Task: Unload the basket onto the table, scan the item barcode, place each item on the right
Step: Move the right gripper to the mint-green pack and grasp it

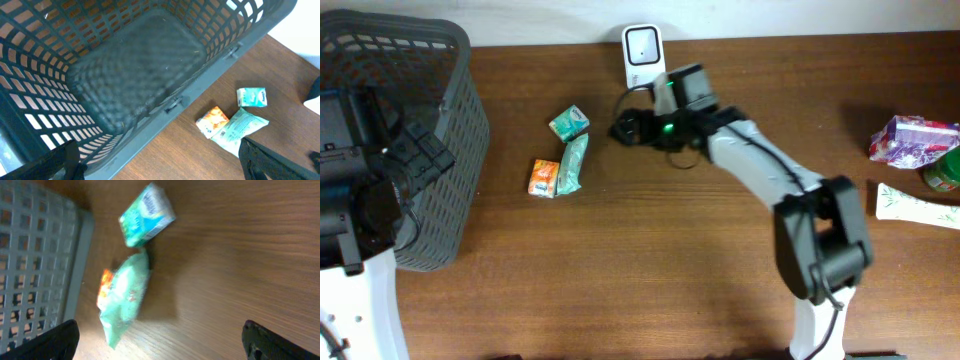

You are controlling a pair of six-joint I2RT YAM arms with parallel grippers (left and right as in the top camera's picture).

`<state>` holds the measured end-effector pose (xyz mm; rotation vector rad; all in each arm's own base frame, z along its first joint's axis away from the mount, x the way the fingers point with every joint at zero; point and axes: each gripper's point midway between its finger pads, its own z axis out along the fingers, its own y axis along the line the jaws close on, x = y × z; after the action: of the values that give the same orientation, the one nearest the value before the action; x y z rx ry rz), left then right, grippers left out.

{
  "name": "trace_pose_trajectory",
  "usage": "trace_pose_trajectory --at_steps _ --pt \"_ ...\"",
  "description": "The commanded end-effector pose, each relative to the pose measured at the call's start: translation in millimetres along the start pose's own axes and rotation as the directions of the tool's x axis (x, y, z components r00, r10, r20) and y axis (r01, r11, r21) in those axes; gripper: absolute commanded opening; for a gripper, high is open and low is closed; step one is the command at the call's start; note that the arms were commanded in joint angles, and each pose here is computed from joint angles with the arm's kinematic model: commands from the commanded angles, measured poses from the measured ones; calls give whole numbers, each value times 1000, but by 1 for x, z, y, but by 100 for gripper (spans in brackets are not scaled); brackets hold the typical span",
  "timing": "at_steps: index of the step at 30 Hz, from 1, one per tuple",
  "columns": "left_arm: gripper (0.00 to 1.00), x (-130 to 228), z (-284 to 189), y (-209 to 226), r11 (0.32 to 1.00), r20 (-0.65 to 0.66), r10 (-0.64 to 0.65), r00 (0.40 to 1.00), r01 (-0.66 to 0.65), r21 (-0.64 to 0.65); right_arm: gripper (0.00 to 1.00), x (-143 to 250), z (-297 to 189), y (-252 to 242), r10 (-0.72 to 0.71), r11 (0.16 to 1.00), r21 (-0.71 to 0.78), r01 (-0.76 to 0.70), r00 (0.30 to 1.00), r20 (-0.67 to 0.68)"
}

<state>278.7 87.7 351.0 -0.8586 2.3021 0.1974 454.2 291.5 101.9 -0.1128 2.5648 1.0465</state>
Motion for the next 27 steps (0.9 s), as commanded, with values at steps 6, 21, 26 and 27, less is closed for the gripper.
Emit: trace_pose_trajectory --at_steps 6,21,26,27 --pt "99 -1 -3 2 1000 8 -16 1000 16 0 99 55 75 24 -32 997 -68 24 992 -119" --pt "99 -1 -3 2 1000 8 -16 1000 16 0 64 68 104 67 -183 980 -88 180 983 -32" --pt "99 -1 -3 2 1000 8 -16 1000 16 0 33 60 105 65 -187 981 -58 187 982 10" --pt "99 -1 -3 2 1000 8 -16 1000 16 0 25 60 105 65 -187 981 -58 187 982 9"
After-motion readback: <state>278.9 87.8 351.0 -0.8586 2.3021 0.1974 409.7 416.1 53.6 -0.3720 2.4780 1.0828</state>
